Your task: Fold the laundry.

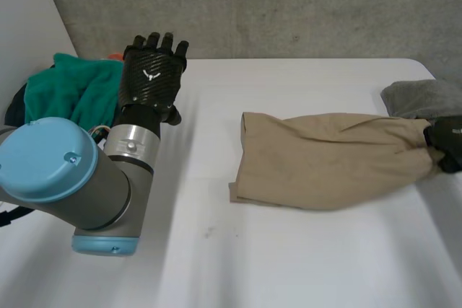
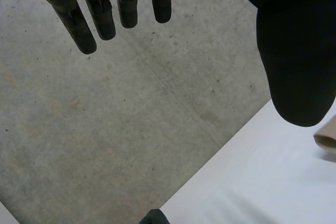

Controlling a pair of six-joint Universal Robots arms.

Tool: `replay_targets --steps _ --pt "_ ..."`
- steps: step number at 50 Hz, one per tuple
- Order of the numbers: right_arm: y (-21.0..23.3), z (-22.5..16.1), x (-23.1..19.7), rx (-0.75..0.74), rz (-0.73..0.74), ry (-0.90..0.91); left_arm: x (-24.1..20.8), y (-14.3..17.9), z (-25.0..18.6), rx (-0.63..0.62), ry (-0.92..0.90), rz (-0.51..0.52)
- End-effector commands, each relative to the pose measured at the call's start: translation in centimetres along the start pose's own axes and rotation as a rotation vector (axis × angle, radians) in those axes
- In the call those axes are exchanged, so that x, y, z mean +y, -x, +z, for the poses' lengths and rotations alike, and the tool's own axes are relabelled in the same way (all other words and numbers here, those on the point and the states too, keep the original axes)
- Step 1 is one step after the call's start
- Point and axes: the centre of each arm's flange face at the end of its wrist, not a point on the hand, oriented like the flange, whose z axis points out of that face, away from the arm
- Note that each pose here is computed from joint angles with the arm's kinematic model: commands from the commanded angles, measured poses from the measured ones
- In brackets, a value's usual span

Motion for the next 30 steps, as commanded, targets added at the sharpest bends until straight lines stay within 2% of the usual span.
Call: replay_targets --steps 1,4,7,11,14,17,20,24,25,26,27,30 --pt "5.9 -2.7 -9.9 -0.086 -0.277 -0.285 -0.2 0.3 -0.2 -0.006 -0.002 0.0" --pt "9.5 -3.9 -12.4 -0.15 -0.378 -0.39 -0.4 0.6 -0.2 -0.012 -0.005 0.0" --pt "16.2 -6.1 -14.9 -0.257 -0.562 -0.565 -0.4 0.7 -0.4 -0.012 -0.001 0.001" --pt "22.8 -8.4 -14.4 -0.38 -0.732 -0.672 -0.2 0.7 -0.8 -0.009 0.009 0.001" --pt "26.6 -9.1 -12.8 -0.457 -0.819 -0.684 0.0 0.6 -0.9 -0.007 0.017 0.003" --pt "27.8 -9.1 -12.0 -0.489 -0.832 -0.68 0.1 0.6 -1.0 -0.007 0.018 0.003" --pt "27.8 -9.4 -12.4 -0.497 -0.78 -0.68 -0.1 0.7 -0.8 -0.013 0.011 0.002" --pt "26.2 -10.2 -14.3 -0.505 -0.586 -0.663 -1.1 1.1 0.1 -0.033 -0.024 -0.005" --pt "24.9 -10.9 -15.7 -0.512 -0.447 -0.662 -1.7 1.3 0.5 -0.043 -0.043 -0.009" --pt "24.4 -11.1 -16.2 -0.519 -0.388 -0.657 -2.0 1.3 0.7 -0.046 -0.053 -0.011" --pt "23.3 -11.7 -17.2 -0.537 -0.242 -0.642 -2.3 1.4 1.0 -0.051 -0.064 -0.014" --pt "21.6 -11.9 -18.4 -0.548 -0.039 -0.612 -3.8 1.5 1.8 -0.058 -0.105 -0.028"
